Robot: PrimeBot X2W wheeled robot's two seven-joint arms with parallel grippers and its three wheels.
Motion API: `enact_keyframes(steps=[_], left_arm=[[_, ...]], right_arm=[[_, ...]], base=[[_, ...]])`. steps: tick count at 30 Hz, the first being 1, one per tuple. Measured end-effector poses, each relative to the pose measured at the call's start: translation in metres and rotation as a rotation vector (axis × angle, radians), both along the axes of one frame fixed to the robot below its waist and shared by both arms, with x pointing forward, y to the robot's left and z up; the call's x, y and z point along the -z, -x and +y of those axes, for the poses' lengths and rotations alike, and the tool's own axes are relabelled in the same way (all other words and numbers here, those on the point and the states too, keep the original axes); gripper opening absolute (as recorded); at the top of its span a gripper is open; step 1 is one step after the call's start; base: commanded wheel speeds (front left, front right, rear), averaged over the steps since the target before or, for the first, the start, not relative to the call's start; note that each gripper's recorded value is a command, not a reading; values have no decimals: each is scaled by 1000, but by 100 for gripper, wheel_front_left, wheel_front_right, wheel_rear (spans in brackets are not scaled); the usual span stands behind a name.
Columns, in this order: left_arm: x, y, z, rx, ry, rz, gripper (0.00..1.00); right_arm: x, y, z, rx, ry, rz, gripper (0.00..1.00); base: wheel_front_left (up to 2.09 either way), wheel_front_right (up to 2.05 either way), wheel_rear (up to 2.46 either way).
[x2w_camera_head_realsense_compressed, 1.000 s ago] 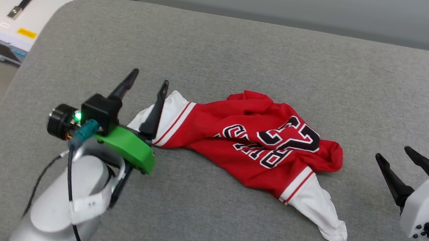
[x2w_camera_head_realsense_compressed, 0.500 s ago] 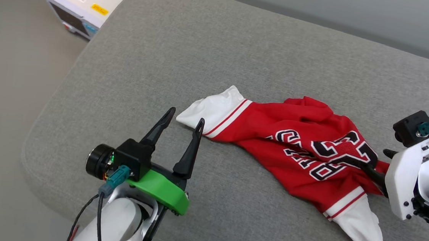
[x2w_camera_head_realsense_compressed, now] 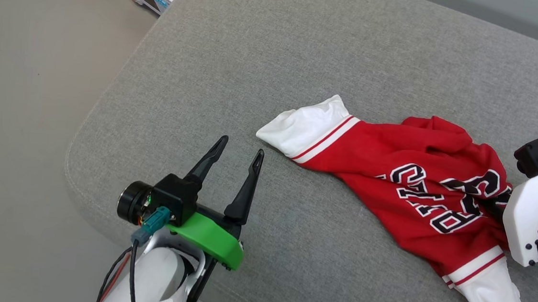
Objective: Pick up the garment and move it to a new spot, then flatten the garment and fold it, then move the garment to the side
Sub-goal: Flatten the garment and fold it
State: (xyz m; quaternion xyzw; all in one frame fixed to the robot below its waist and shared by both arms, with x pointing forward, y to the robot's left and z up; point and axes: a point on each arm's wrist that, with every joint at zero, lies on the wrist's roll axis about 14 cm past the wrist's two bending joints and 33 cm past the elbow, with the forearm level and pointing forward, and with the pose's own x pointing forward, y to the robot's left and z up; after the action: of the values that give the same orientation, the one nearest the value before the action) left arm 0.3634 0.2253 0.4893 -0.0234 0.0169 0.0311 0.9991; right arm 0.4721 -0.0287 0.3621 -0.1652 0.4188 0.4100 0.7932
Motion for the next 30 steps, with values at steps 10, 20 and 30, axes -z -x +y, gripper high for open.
enact_keyframes(steps=[10,20,30], left_arm=[[-1,7,-4,13,20,-14,100],[15,-5,-14,32,42,29,100],[24,-8,-3,-7,36,60,100]], right_arm=[[-62,-46,-56,47,82,-202,0],[-91,-125,-103,52,280,-404,0],[-64,-168,-71,44,221,-493,100]], base=[[0,0,0],[0,0,0],[0,0,0]])
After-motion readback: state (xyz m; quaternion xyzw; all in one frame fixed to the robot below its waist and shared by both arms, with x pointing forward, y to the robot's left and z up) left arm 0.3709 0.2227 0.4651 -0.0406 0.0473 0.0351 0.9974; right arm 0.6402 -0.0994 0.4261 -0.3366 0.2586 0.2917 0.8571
